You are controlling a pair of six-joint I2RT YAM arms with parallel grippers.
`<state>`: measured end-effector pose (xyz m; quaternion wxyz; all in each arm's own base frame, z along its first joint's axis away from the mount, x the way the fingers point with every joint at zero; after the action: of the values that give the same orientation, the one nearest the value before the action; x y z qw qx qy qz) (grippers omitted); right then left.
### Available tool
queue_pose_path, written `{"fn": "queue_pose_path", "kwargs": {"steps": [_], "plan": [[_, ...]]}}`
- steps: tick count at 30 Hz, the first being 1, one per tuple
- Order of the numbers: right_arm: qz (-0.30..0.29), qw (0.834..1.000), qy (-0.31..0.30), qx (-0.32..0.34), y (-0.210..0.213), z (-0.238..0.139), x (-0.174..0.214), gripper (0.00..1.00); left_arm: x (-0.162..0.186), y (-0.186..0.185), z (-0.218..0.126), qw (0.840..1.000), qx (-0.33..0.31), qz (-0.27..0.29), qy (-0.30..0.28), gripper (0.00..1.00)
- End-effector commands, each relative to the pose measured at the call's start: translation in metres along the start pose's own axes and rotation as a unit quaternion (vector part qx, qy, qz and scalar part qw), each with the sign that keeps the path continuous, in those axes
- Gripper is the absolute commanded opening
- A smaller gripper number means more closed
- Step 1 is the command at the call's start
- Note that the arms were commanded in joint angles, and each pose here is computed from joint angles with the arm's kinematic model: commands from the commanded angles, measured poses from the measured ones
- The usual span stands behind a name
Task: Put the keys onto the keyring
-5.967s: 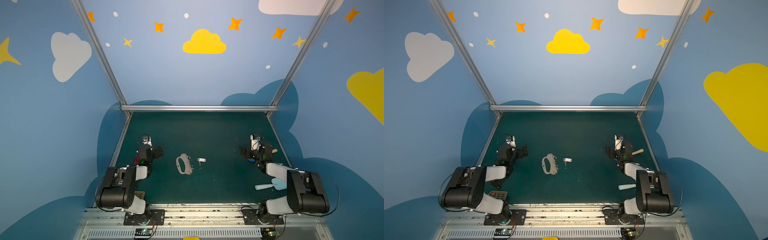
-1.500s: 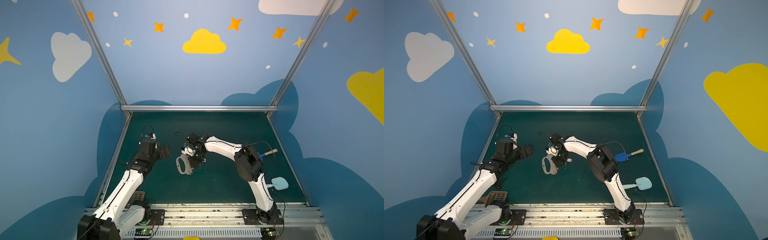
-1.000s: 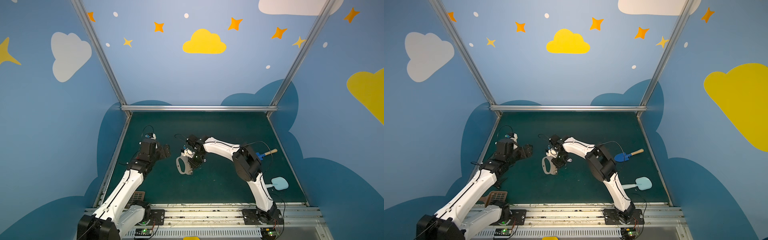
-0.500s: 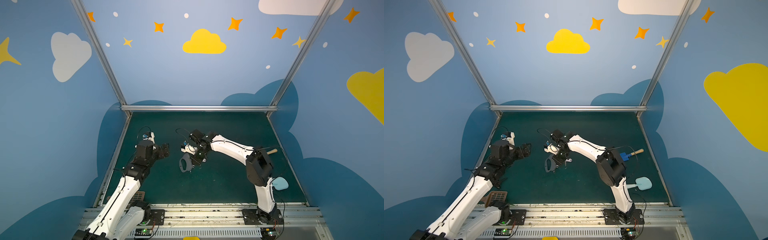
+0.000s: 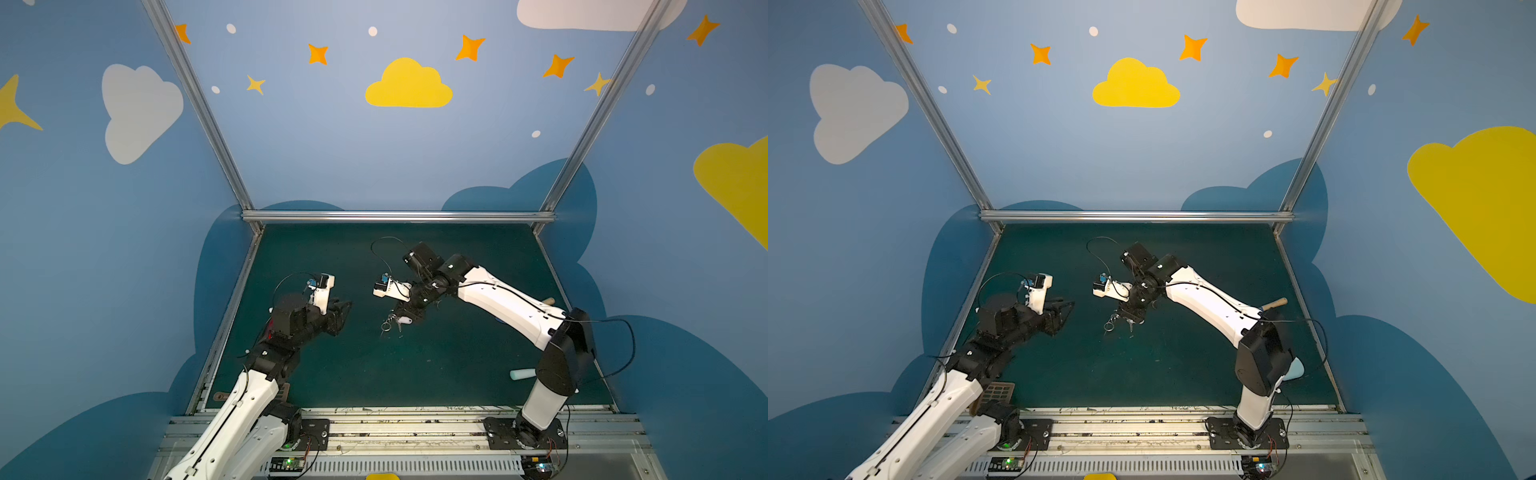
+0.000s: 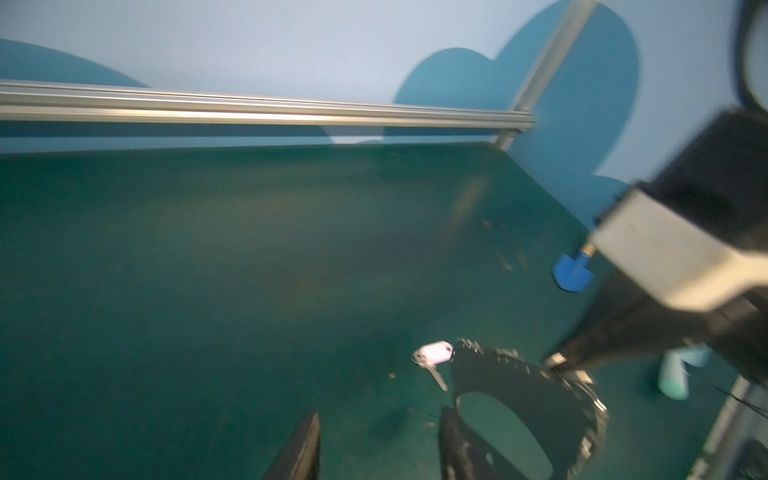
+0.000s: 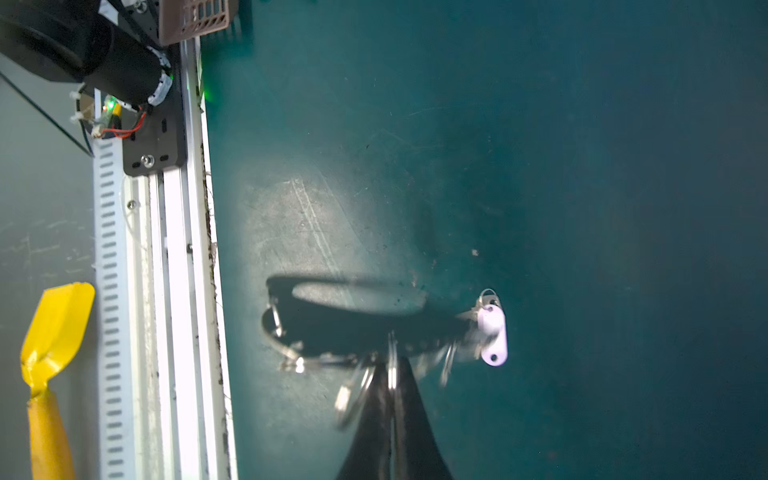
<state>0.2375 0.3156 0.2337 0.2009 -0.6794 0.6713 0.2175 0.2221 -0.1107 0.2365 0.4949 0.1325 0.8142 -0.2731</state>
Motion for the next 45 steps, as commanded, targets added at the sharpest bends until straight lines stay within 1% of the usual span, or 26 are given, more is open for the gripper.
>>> {"fn": "queue_pose_path", "kwargs": {"steps": [1,5,8,13,16,18,21,23,26,30,36,45], "plan": [[-0.04,0.999,-0.024,0.003,0.003,-0.014,-0.001,0.0,0.002,-0.029,-0.002,0.987,0.096,0.125,-0.014,0.38],[-0.073,0.996,-0.044,0.022,0.006,-0.024,0.001,0.0,0.009,-0.045,0.004,0.972,0.135,0.194,-0.017,0.38],[-0.115,0.99,-0.065,0.041,0.011,-0.028,0.003,0.0,0.013,-0.053,0.011,0.959,0.15,0.241,-0.016,0.39],[-0.209,0.968,-0.117,0.08,0.022,-0.037,0.004,0.0,0.012,-0.058,0.023,0.944,0.149,0.293,-0.027,0.39],[-0.24,0.954,-0.145,0.11,0.026,-0.042,0.005,0.0,0.007,-0.061,0.028,0.938,0.146,0.312,-0.038,0.38],[-0.246,0.945,-0.171,0.132,0.029,-0.045,0.005,0.0,0.004,-0.064,0.03,0.934,0.15,0.321,-0.044,0.37],[-0.259,0.935,-0.194,0.145,0.034,-0.048,0.005,0.0,0.004,-0.07,0.033,0.927,0.159,0.336,-0.049,0.35],[-0.258,0.934,-0.197,0.148,0.034,-0.047,0.007,0.0,0.006,-0.074,0.033,0.921,0.166,0.348,-0.052,0.35],[-0.257,0.933,-0.203,0.149,0.036,-0.047,0.007,0.0,0.012,-0.081,0.033,0.908,0.177,0.374,-0.061,0.33],[-0.253,0.934,-0.214,0.135,0.039,-0.049,0.006,0.0,0.012,-0.087,0.036,0.902,0.176,0.389,-0.067,0.31],[-0.241,0.941,-0.211,0.11,0.043,-0.047,0.007,0.0,0.006,-0.096,0.037,0.898,0.182,0.392,-0.081,0.28],[-0.241,0.943,-0.202,0.106,0.044,-0.049,0.013,0.0,0.005,-0.1,0.028,0.902,0.188,0.379,-0.083,0.27]]}}
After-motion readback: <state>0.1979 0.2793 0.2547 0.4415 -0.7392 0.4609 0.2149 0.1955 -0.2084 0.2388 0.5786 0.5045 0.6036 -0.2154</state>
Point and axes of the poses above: each gripper's point midway between its finger pads, its own z axis out along the fingers, its own y axis along the line the jaws close on, x = y × z, the point moved 6 cm from there along -z, back along the fingers, and after that the axes turned 7 degrees about -z, right-handed, at the moved point
